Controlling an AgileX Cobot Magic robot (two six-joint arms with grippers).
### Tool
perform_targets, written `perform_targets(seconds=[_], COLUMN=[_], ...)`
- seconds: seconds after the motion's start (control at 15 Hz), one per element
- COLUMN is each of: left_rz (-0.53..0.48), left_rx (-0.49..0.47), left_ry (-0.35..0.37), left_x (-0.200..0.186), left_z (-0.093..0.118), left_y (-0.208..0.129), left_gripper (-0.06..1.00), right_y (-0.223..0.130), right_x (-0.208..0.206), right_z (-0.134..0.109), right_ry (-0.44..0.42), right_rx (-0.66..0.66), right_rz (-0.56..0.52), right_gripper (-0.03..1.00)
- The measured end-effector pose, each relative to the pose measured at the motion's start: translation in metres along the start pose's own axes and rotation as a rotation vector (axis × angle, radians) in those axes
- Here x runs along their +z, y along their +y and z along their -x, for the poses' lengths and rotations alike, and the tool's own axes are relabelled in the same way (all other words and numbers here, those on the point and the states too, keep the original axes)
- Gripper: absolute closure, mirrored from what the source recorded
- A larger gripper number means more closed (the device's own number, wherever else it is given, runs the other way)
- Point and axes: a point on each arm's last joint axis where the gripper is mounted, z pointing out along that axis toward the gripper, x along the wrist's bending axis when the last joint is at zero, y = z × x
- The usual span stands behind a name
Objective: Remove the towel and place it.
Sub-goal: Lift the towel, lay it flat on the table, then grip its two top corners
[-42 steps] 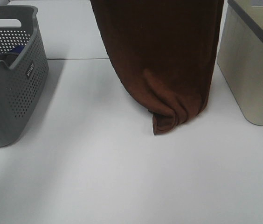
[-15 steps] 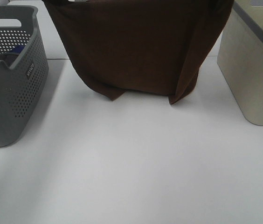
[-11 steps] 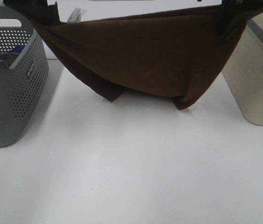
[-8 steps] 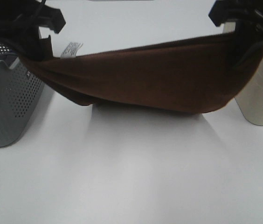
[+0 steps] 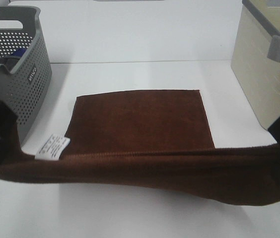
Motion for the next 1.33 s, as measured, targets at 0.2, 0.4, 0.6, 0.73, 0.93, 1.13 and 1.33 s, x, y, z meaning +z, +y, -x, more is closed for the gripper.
perform_targets(seconds=[0.2, 0.4, 0.6, 0.73, 0.93, 1.13, 1.33], left_rz=[-0.072, -0.145, -0.161, -0.159, -0.158, -0.158, -0.175], left_rx=[0.011, 0.020, 0.026, 0.025, 0.026, 0.026, 0.045], left_ry=[-0.001, 0.012, 0.018, 0.022, 0.023, 0.023, 0.077], left_x=[0.015, 0.029, 0.032, 0.032, 0.032, 0.032, 0.033], left_z=[0.004, 0.012, 0.019, 0.019, 0.019, 0.019, 0.013], left_y=[-0.017, -0.037, -0.045, -0.045, -0.045, -0.045, -0.047], left_gripper=[0.94, 0.94, 0.94, 0.94, 0.94, 0.94, 0.89], right_y=[-0.012, -0.030, -0.041, -0.042, -0.042, -0.042, -0.042], right_x=[0.003, 0.009, 0.015, 0.016, 0.016, 0.016, 0.016], right_z=[0.000, 0.000, 0.002, 0.002, 0.002, 0.002, 0.006], right_ry=[0.028, 0.067, 0.068, 0.069, 0.071, 0.071, 0.034], right_rx=[0.013, 0.036, 0.044, 0.045, 0.045, 0.047, 0.042], right_rz=[-0.017, -0.043, -0.064, -0.066, -0.066, -0.066, -0.071], right_gripper=[0.97, 0.97, 0.97, 0.97, 0.97, 0.97, 0.83])
